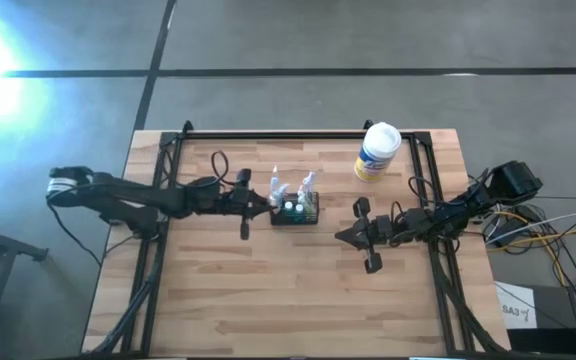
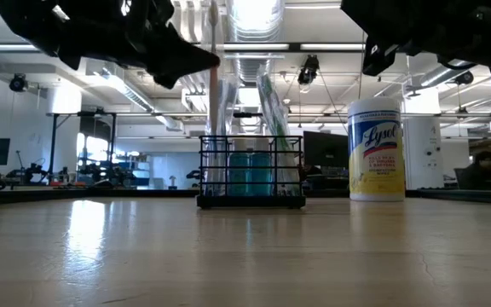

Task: Pick & Place toothbrushing station
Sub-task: Put the orange toothbrush into the black wire organizer

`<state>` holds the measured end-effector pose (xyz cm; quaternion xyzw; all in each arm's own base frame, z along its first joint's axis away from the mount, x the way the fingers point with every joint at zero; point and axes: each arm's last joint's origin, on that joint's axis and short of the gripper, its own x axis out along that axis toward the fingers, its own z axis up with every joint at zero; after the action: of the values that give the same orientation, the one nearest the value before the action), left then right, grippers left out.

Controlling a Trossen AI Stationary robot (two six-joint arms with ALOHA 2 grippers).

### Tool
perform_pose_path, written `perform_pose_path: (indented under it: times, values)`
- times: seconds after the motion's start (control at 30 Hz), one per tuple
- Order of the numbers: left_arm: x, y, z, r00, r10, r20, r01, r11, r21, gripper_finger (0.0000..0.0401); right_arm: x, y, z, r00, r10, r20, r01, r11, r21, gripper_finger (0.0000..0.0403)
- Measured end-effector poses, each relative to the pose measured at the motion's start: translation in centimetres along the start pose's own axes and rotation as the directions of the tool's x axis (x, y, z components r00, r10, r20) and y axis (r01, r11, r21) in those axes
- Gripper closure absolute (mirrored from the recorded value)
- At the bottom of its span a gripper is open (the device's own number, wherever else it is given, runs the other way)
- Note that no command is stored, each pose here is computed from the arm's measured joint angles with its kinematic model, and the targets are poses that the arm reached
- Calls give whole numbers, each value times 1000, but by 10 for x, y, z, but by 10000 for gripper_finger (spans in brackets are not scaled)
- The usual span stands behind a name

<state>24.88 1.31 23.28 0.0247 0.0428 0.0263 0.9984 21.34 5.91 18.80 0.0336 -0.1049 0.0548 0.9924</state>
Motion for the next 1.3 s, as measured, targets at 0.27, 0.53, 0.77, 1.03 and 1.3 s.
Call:
perform_pose_path:
  times: [0.27,0.53,0.77,1.03,1.3]
  values:
    - [12,0,-21,998,26,-55,-26,1000,0,380,0,0,0,1000,0,-1,0,1000,4,394]
    - [23,0,-38,995,34,-97,-35,999,-3,379,0,0,0,1000,0,-2,0,1000,3,394]
    - [30,0,-51,989,51,-137,-53,999,-10,378,0,0,0,1000,0,-2,0,1000,3,394]
    - [33,0,-60,985,50,-165,-54,998,-17,378,0,0,0,1000,0,-3,0,1000,-2,394]
    - [33,0,-58,986,50,-159,-60,997,-58,358,0,0,-1,1000,0,-6,0,1000,-17,394]
